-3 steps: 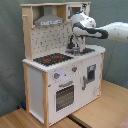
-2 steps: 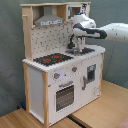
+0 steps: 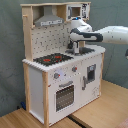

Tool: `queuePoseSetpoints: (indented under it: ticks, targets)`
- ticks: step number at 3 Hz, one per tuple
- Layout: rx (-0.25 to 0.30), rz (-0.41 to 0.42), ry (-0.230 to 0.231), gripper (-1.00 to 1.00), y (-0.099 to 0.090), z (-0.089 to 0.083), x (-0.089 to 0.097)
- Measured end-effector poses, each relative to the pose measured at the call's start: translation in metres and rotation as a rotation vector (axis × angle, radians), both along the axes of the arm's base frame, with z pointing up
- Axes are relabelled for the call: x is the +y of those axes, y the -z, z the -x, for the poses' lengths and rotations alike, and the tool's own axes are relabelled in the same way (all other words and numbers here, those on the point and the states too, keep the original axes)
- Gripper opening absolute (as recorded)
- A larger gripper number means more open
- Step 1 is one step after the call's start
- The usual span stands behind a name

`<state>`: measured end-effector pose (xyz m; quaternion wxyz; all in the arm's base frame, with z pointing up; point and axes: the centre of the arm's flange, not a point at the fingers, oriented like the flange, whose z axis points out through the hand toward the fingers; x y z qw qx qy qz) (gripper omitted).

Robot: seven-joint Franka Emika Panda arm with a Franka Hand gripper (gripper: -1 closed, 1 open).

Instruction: Play with the kitchen

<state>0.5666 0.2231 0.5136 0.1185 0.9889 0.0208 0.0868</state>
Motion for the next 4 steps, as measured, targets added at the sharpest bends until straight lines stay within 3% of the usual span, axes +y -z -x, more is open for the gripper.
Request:
queuePoseSetpoints:
  ticks: [2,4]
  targets:
    - [0.051,-0.071,-0.129,1.00,0.017,-0.011,-0.007]
    - [0.165,-0.102,-0.271,1.00,0.039,-0.015,-0.010]
